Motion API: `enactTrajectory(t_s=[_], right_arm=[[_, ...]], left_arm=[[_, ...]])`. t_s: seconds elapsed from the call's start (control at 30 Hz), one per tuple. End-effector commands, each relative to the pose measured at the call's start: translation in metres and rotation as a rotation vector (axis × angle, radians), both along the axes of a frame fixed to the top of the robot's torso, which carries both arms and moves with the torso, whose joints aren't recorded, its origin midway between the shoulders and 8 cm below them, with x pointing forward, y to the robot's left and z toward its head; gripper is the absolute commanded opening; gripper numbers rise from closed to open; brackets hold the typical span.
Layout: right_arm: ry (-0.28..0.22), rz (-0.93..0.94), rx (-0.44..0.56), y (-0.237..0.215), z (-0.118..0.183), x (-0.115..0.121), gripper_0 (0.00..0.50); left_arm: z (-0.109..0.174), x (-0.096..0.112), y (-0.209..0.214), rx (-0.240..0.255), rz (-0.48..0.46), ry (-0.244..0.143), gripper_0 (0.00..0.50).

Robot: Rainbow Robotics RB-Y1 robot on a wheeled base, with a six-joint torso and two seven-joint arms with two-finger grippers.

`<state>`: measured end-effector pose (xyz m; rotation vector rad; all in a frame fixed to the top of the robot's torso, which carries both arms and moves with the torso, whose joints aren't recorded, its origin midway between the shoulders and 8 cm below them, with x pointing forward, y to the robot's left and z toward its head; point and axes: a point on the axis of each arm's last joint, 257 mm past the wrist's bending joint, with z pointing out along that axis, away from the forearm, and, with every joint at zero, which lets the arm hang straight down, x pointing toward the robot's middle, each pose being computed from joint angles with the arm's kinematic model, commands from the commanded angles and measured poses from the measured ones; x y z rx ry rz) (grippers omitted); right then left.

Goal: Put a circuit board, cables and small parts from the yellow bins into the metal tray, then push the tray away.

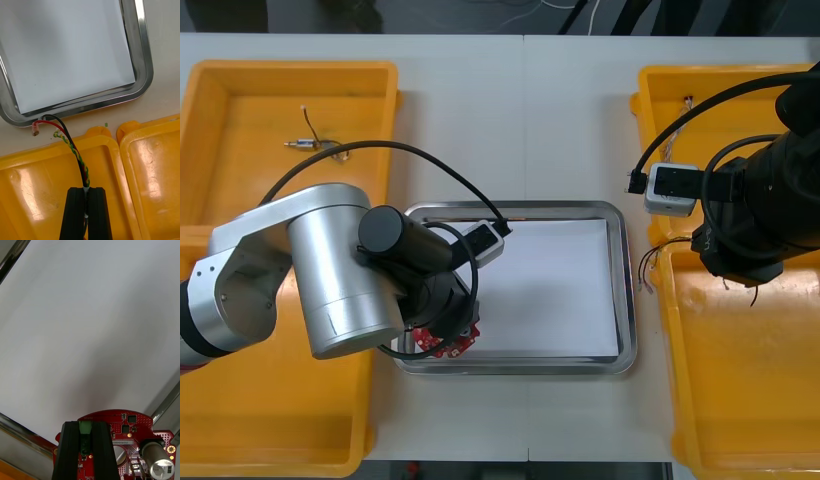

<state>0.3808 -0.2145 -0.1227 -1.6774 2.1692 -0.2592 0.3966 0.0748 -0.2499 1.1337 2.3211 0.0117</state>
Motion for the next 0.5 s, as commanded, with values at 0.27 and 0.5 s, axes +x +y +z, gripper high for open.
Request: enactTrajectory(t_s=[0.27,0.5], right_arm=[[-0.039,-0.004,0.007,0.009,0.012,0.002,0.000],[-0.037,-0.004,0.009,0.009,0.011,0.002,0.000]], left_arm=[[-0.004,0.019,-0.017,-0.045,0.019,-0.049,0.000],[-0.011,0.023,-0.015,-0.044,0.025,-0.056,0.000]])
